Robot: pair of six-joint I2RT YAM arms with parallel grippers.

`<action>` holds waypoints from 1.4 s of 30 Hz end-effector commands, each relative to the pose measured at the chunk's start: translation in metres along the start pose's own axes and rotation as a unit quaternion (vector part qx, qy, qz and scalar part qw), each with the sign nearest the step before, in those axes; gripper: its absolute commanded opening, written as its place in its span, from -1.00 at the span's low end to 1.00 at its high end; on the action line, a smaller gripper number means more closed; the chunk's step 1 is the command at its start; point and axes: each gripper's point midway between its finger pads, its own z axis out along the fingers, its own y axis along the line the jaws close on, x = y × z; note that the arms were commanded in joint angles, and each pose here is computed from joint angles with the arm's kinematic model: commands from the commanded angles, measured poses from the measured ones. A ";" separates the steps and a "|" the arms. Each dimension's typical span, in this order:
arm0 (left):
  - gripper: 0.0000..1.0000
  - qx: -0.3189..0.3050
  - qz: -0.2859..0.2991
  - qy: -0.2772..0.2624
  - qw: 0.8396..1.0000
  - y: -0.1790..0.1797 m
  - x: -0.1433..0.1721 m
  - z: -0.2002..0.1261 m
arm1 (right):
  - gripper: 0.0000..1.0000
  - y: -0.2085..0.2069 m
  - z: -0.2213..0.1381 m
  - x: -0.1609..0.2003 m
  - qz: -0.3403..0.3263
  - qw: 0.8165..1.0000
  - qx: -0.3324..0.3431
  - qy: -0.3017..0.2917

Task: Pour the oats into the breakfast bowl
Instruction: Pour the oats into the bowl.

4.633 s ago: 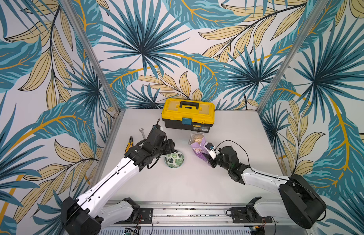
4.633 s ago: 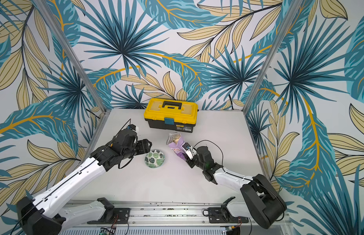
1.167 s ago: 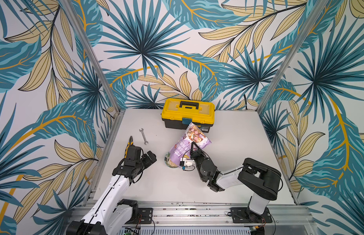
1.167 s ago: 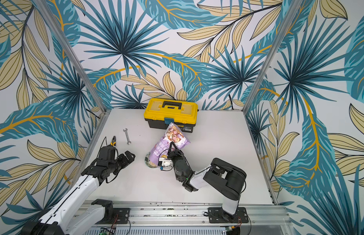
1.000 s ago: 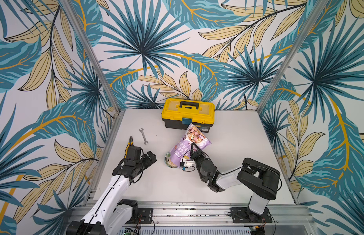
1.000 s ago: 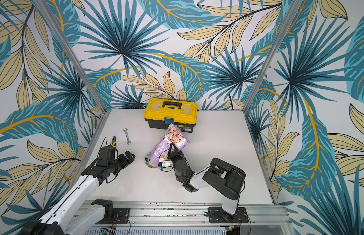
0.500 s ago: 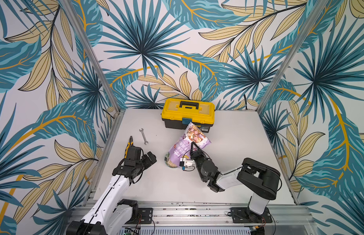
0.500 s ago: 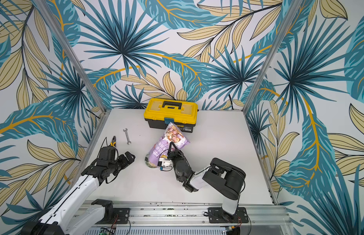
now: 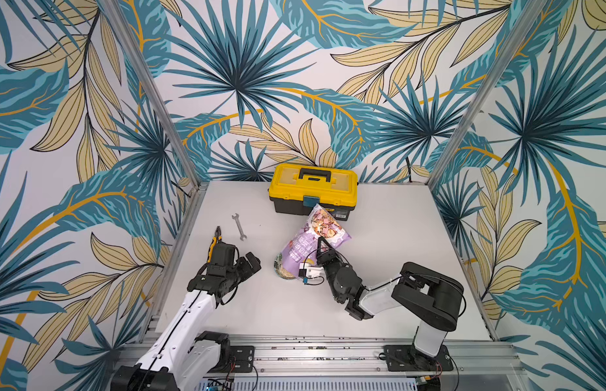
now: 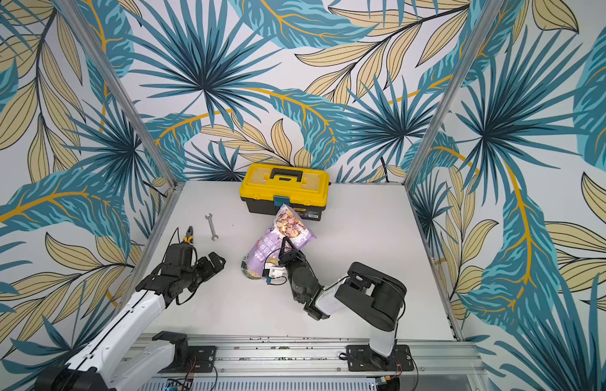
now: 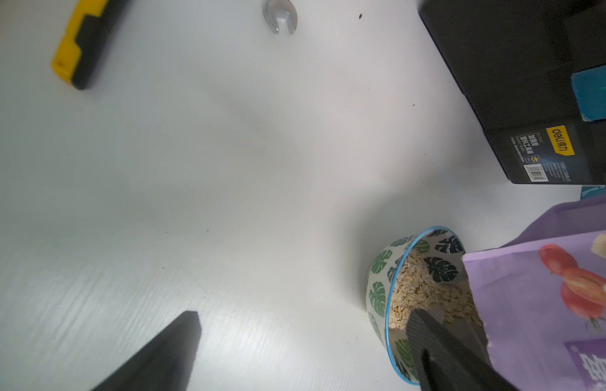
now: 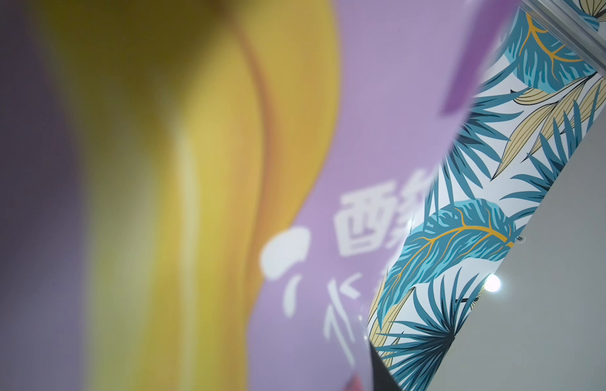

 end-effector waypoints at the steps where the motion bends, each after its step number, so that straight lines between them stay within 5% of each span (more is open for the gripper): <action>1: 1.00 0.015 0.007 0.001 1.000 -0.009 -0.005 -0.001 | -1.00 -0.040 -0.004 0.017 0.033 0.997 0.070 0.032; 42: 1.00 0.016 0.014 0.015 1.000 -0.008 0.000 0.002 | -1.00 -0.051 -0.001 0.038 0.029 0.996 0.074 0.046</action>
